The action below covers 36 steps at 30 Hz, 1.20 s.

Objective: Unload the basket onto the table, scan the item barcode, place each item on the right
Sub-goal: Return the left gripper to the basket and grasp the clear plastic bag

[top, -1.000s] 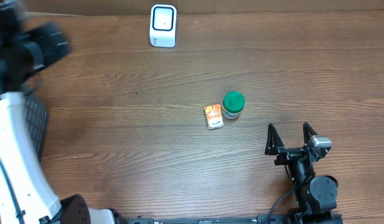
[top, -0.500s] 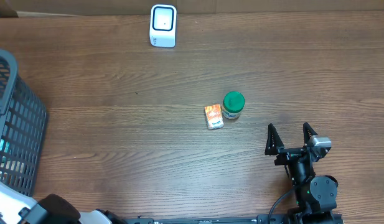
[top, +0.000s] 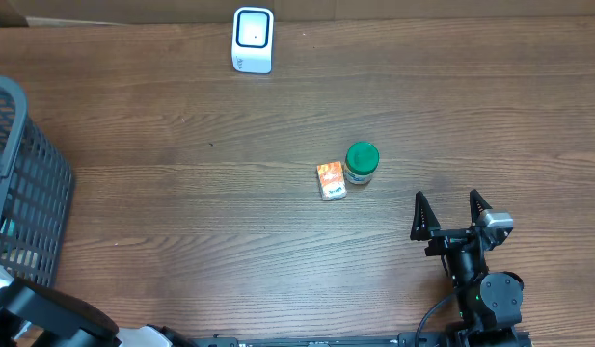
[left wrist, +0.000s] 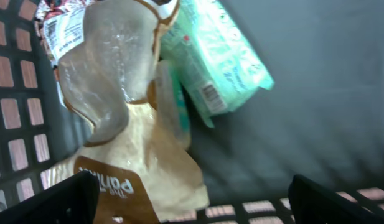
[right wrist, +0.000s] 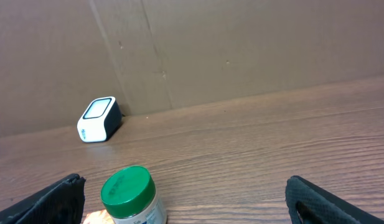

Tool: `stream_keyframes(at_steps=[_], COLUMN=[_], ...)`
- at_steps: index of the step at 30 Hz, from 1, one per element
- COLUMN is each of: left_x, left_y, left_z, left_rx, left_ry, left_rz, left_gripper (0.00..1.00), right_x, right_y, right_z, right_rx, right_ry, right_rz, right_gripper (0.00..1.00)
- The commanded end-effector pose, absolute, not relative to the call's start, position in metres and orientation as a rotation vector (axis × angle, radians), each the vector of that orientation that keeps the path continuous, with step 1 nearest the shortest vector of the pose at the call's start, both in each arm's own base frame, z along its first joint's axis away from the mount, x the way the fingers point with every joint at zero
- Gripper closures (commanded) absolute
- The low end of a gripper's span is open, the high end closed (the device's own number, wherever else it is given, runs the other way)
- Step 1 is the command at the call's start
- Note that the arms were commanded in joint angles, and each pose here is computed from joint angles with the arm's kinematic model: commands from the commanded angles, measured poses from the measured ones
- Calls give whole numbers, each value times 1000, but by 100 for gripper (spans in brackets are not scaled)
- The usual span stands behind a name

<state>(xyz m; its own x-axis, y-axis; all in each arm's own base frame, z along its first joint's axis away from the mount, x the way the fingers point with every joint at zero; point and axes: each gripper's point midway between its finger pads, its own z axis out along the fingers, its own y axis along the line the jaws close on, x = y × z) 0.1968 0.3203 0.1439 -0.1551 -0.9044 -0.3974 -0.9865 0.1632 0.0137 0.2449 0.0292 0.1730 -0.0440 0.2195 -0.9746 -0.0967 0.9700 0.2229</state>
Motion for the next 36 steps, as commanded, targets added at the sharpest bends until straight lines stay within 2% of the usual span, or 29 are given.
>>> stream_keyframes(at_steps=[1, 9, 11, 13, 14, 15, 16, 17, 18, 21, 26, 36], left_x=[182, 168, 169, 169, 169, 170, 171, 172, 172, 173, 200, 242], left_y=[325, 336, 336, 336, 336, 337, 339, 340, 341, 340, 333, 345], left_z=[123, 88, 78, 73, 72, 72, 73, 74, 75, 75, 83, 180], left_rx=[-1853, -1918, -1927, -1933, -1932, -1931, -1927, -1924, -1922, -1923, -1885, -1769], left_ry=[2208, 2294, 2316, 2328, 2328, 2322, 2315, 2307, 2303, 2303, 2298, 2187], left_rz=[486, 624, 615, 614, 614, 615, 616, 618, 619, 612, 380, 199], left_gripper=[2, 2, 6, 17, 28, 48, 58, 64, 66, 66, 61, 53], right_x=[245, 245, 245, 245, 245, 245, 245, 245, 245, 245, 245, 245], right_y=[29, 29, 29, 29, 29, 29, 29, 29, 29, 29, 29, 29], right_z=[169, 169, 169, 169, 169, 169, 169, 169, 169, 169, 169, 169], right_rx=[94, 95, 94, 95, 94, 94, 94, 94, 95, 95, 95, 94], right_ry=[1599, 1599, 1599, 1599, 1599, 1599, 1599, 1599, 1599, 1599, 1599, 1599], right_rz=[251, 252, 251, 252, 251, 251, 251, 251, 252, 252, 252, 251], right_gripper=[0, 0, 0, 0, 0, 0, 0, 0, 0, 0, 0, 0])
